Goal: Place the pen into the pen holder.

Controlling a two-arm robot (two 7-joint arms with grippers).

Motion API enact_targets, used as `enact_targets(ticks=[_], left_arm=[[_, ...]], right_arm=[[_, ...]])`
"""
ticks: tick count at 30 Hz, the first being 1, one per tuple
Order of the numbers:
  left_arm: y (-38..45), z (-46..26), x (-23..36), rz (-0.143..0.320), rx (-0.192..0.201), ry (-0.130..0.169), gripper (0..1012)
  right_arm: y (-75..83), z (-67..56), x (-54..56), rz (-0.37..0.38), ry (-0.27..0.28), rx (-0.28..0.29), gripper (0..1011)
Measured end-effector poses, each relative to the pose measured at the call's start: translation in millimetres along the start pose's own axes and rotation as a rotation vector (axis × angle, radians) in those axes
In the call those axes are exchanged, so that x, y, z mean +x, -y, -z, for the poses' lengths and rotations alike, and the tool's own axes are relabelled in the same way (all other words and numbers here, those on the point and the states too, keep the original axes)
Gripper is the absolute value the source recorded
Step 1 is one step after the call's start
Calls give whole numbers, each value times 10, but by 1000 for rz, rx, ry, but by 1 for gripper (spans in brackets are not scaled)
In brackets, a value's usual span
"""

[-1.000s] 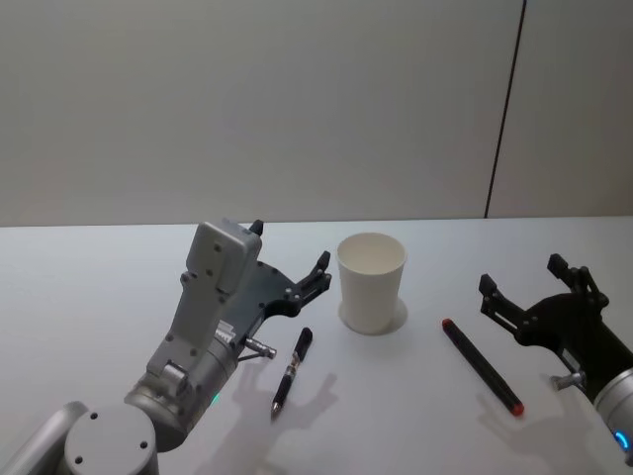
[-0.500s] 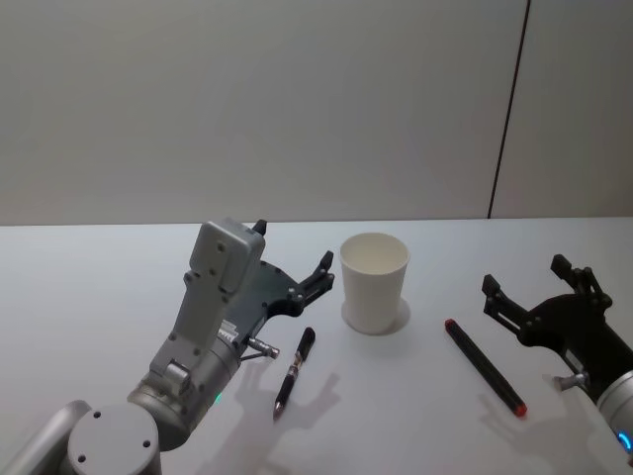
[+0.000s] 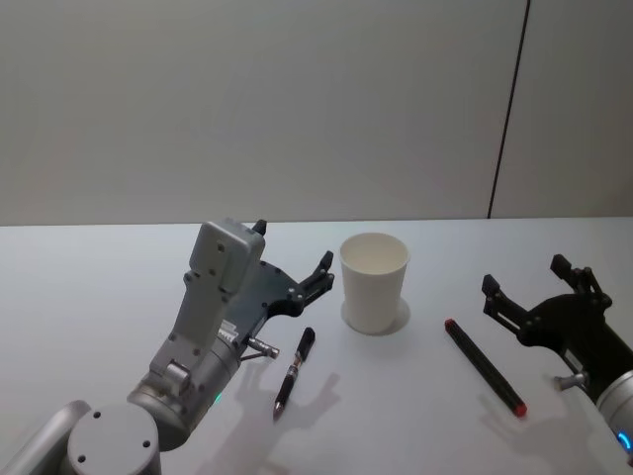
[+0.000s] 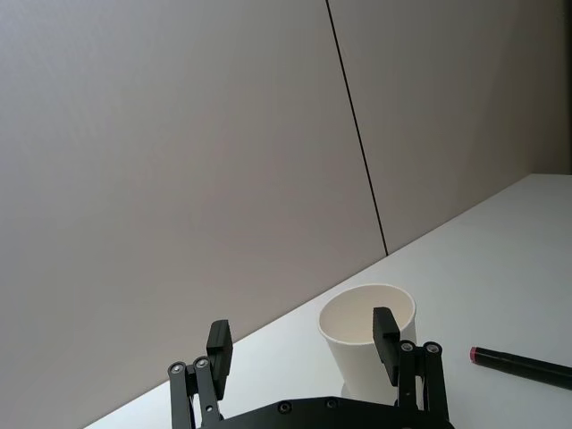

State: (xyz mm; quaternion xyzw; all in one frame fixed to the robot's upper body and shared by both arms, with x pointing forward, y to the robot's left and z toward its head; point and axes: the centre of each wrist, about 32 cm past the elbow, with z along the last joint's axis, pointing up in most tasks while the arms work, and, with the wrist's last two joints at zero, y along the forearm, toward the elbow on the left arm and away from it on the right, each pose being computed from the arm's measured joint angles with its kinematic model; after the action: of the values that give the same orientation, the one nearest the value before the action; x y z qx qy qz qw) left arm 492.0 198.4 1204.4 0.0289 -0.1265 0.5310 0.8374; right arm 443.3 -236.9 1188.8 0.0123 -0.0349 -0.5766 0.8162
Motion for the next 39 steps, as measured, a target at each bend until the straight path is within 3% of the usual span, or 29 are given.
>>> enact_targets(ticks=[6, 13, 20, 27, 39], left_arm=[[0, 0, 0, 0, 0, 0, 1004], [0, 0, 0, 0, 0, 0, 1004], [0, 0, 0, 0, 0, 0, 1004], [0, 0, 0, 0, 0, 0, 1004], [0, 0, 0, 0, 0, 0, 1004]], right_arm=[[-14, -63, -74, 5, 3, -4, 1002], [-27, -258, -279, 23, 8, -32, 1002], [-1, -393, -381, 26, 15, -55, 1002], [49, -454, -378, 36, 16, -76, 1002], [121, -457, -268, 67, -12, -127, 1002]])
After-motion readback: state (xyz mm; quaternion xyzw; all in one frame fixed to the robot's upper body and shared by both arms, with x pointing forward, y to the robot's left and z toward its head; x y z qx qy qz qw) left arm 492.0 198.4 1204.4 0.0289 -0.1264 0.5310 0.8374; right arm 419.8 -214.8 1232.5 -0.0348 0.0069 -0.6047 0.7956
